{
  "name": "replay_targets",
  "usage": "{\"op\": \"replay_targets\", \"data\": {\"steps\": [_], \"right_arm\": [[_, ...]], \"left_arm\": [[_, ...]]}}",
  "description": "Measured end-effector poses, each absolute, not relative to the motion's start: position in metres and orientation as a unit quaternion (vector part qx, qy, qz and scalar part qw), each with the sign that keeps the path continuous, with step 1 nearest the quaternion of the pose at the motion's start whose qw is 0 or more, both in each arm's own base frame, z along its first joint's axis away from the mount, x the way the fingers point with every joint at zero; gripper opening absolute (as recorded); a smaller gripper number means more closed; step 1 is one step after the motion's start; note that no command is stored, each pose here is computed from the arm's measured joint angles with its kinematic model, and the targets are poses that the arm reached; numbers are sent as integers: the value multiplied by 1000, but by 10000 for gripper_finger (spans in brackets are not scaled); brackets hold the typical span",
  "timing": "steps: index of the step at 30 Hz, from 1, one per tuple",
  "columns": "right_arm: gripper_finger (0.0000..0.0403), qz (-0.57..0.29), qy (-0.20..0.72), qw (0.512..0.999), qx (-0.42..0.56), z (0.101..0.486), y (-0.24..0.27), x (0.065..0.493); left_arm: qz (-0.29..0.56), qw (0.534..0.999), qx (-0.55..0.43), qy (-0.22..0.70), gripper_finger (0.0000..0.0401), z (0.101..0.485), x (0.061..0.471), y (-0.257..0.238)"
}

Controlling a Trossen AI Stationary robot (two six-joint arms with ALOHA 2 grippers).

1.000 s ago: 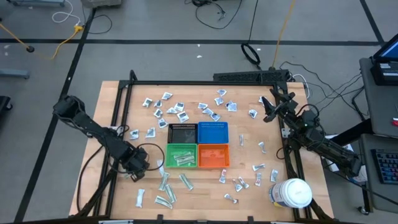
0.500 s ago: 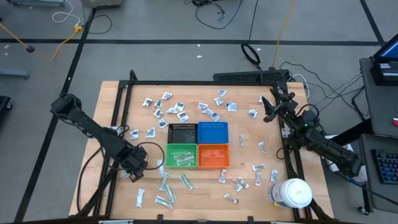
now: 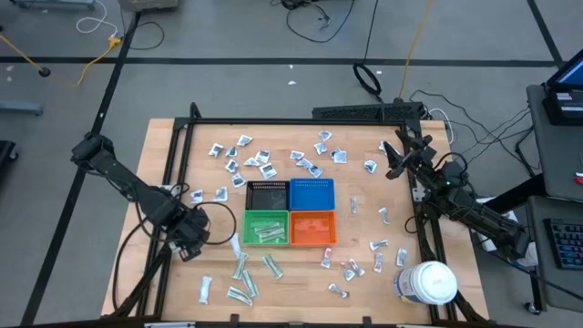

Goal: Pick & Place First Aid Supplies
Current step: Put the bandage into the green bin

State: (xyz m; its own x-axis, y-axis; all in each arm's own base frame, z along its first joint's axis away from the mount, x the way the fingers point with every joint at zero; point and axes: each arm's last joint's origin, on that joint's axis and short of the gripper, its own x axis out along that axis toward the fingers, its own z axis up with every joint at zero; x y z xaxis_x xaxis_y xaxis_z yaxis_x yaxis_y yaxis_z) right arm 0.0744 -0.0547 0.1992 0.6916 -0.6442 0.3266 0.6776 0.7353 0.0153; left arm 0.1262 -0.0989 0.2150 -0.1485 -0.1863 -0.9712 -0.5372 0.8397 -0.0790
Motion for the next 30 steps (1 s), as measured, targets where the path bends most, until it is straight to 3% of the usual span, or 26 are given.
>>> {"op": "replay_targets", "data": {"steps": [5, 30], "right_arm": [[263, -360, -157, 918, -53, 199, -55, 74], [263, -360, -157, 918, -53, 199, -55, 74]], "left_arm": [[144, 602, -245, 747, 0, 215, 145, -94], [91, 658, -220, 715, 0, 243, 321, -69]]}}
